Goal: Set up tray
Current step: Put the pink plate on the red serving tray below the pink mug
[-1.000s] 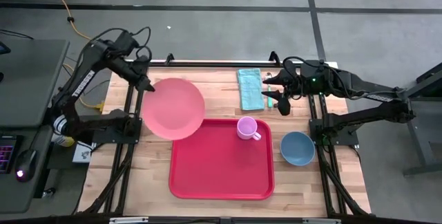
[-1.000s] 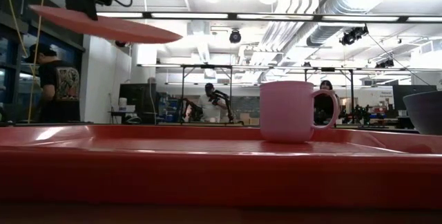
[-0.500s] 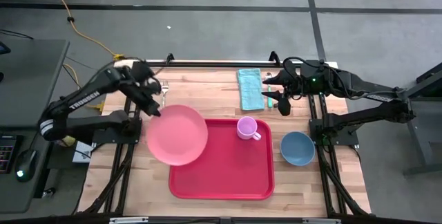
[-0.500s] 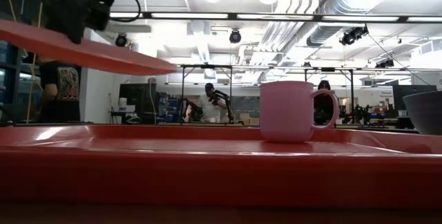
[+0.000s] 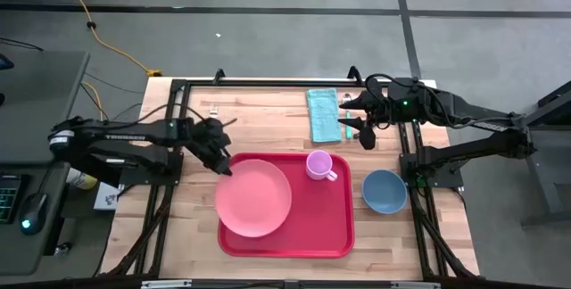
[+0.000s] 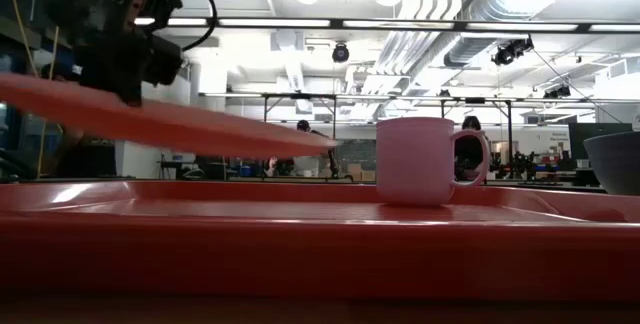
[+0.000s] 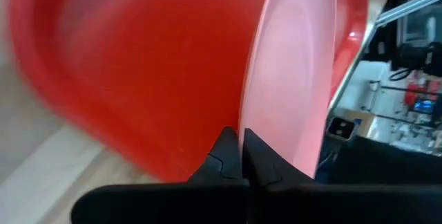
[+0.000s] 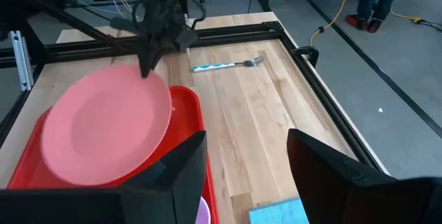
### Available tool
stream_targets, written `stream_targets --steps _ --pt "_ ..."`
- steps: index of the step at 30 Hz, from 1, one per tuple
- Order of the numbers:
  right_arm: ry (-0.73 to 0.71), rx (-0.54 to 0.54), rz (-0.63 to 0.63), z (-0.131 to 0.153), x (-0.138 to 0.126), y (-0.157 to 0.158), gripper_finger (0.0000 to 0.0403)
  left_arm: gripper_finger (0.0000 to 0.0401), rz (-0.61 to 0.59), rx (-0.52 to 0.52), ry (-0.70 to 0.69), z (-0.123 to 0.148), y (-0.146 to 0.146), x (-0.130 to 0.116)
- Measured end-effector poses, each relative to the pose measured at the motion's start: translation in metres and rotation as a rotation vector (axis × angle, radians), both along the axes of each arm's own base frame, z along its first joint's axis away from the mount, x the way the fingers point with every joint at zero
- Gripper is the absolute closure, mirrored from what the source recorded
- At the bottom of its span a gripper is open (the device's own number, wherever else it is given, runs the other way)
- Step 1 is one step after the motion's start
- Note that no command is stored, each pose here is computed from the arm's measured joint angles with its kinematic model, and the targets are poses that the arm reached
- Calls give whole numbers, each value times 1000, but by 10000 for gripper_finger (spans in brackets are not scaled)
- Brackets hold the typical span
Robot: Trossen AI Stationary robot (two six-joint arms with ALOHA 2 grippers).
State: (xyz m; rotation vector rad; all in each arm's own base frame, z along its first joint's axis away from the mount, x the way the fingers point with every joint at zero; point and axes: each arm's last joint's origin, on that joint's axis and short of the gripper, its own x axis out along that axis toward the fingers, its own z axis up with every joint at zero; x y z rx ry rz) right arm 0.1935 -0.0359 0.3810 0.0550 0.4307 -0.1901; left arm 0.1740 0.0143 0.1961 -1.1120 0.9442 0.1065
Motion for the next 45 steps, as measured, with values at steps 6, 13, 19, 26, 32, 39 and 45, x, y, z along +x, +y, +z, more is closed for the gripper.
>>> stream_targets --steps 6,13,19,26,32,39,45 --pt "2 -11 5 0 0 0 221 387 16 -11 -35 -17 -14 27" --pt "4 -23 11 0 0 0 222 387 -15 -59 -65 -42 -28 58" --pt "4 -23 11 0 0 0 221 387 -2 -97 -129 -58 -31 85" --pt "4 -20 18 0 0 0 222 387 -59 -90 -117 -66 -31 118" --pt "9 -19 18 0 0 0 222 387 -113 -83 -144 -69 -33 151" --pt "14 -10 21 -1 0 0 222 387 -145 -68 -174 -75 -33 183" --pt "17 15 24 -2 -1 1 222 387 -126 -56 -164 -79 -24 189"
